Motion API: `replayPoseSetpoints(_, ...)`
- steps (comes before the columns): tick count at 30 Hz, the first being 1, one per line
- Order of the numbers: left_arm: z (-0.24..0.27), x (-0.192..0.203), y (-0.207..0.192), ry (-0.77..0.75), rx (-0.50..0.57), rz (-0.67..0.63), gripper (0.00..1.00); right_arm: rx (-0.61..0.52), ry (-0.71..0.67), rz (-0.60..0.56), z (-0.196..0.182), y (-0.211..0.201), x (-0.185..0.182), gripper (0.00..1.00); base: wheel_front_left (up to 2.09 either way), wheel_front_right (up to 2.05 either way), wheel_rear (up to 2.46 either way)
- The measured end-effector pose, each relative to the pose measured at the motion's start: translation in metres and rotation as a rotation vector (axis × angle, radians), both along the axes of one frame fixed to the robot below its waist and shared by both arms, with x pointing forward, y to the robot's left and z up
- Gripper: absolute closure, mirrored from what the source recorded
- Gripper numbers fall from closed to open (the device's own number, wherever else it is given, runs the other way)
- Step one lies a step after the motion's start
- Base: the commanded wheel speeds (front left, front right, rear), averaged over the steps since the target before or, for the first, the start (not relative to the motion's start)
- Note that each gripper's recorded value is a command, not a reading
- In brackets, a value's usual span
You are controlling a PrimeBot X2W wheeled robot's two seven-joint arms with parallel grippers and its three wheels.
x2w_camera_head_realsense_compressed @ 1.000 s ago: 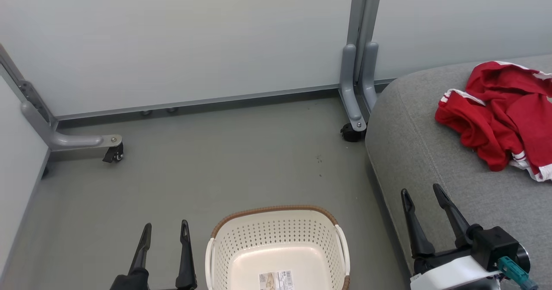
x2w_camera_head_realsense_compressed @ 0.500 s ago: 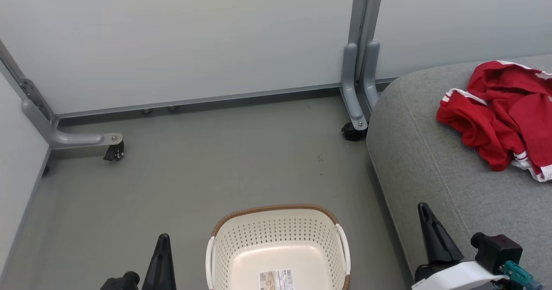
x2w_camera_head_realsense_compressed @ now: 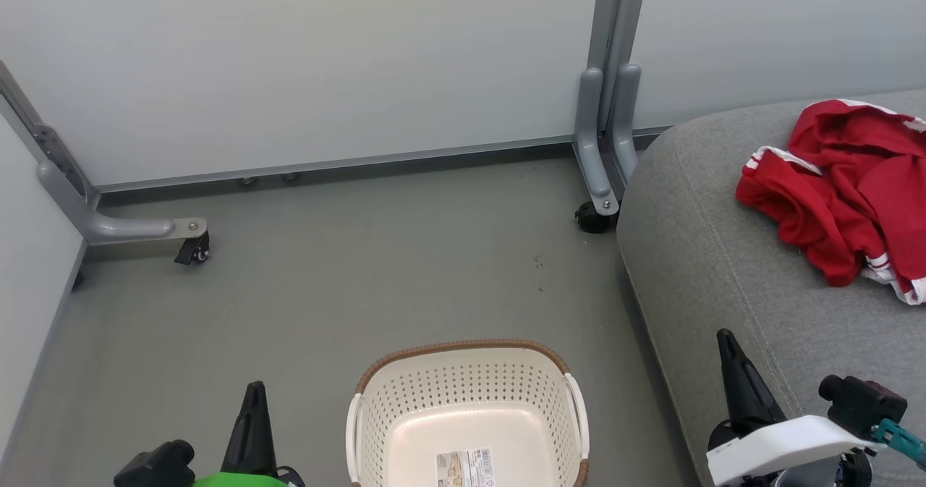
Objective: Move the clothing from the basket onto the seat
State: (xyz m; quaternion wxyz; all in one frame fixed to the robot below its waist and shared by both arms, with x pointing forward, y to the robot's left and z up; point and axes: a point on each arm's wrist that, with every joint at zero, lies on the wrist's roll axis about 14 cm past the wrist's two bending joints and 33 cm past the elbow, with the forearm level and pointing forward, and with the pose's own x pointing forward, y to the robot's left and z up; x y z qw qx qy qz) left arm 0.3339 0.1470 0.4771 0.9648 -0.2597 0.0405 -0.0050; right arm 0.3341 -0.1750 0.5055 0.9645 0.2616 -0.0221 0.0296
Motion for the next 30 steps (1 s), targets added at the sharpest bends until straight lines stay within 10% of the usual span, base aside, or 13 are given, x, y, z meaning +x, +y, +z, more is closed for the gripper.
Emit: replayPoseSetpoints(30, 0.003, 0.022, 0.019, 0.043, -0.418, 0.049, 1.00, 0.411, 0.060, -0.038, -0.003, -0.016, 0.020, 1.00, 0.00, 0.00, 0.00)
